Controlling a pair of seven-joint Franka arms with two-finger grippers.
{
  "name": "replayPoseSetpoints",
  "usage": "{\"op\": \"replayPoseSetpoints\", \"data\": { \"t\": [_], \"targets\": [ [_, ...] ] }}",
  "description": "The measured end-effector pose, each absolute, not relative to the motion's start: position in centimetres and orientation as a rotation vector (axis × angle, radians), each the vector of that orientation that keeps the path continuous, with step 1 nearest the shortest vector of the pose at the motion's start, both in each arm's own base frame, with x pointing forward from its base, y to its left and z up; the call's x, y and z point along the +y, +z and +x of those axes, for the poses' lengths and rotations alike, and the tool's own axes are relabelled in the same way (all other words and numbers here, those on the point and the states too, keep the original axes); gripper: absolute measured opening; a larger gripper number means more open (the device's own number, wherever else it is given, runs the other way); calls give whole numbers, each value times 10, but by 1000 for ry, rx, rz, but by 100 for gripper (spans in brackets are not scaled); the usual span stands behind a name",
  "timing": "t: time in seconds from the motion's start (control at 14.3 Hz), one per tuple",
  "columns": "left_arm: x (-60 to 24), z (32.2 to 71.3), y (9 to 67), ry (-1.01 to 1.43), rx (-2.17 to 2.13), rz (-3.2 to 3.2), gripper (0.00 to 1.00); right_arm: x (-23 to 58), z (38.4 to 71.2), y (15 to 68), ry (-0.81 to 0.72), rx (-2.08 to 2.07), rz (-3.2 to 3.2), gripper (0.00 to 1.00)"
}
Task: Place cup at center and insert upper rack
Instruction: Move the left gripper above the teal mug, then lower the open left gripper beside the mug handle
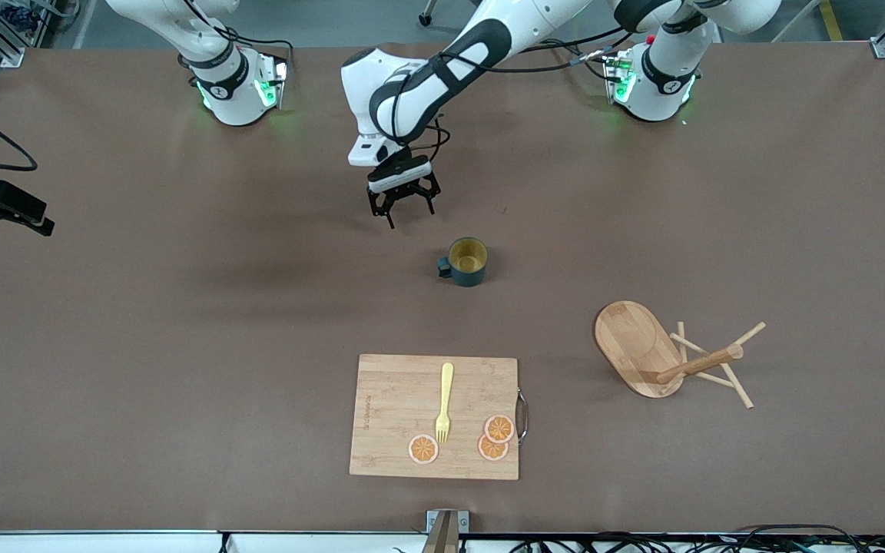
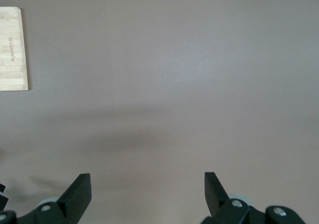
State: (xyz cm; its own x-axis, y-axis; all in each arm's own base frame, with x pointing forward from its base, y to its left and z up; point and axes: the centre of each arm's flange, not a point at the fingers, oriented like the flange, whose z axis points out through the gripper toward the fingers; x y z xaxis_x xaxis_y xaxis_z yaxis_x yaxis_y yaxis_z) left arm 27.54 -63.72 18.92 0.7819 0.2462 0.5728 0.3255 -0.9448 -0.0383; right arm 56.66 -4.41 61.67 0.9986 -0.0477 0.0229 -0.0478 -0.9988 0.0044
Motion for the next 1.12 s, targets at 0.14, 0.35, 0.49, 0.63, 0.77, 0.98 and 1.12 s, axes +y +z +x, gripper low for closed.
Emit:
{"op": "replayPoseSetpoints", "data": {
  "t": [0.14, 0.35, 0.49, 0.63, 0.77, 0.98, 1.12],
  "targets": [
    [-633, 279, 177, -975, -405, -2788, 100, -42, 567, 617, 37, -67, 3134, 100],
    [-627, 280, 162, -1047, -366, -2715, 100, -39, 567, 618, 42, -57, 3134, 100],
    [-625, 281, 156, -1052, -362, -2701, 100, -32, 567, 619, 43, -35, 3134, 100],
    [-620, 285, 154, -1068, -367, -2662, 100, -27, 567, 619, 43, -20, 3134, 100],
    [-619, 287, 153, -1110, -343, -2632, 100, -26, 567, 619, 43, -19, 3133, 100],
    [-627, 288, 153, -1210, -306, -2613, 100, -30, 567, 619, 41, -17, 3096, 100],
    [-632, 285, 149, -1269, -261, -2595, 100, -29, 570, 621, 75, -8, 3080, 100]
  ]
}}
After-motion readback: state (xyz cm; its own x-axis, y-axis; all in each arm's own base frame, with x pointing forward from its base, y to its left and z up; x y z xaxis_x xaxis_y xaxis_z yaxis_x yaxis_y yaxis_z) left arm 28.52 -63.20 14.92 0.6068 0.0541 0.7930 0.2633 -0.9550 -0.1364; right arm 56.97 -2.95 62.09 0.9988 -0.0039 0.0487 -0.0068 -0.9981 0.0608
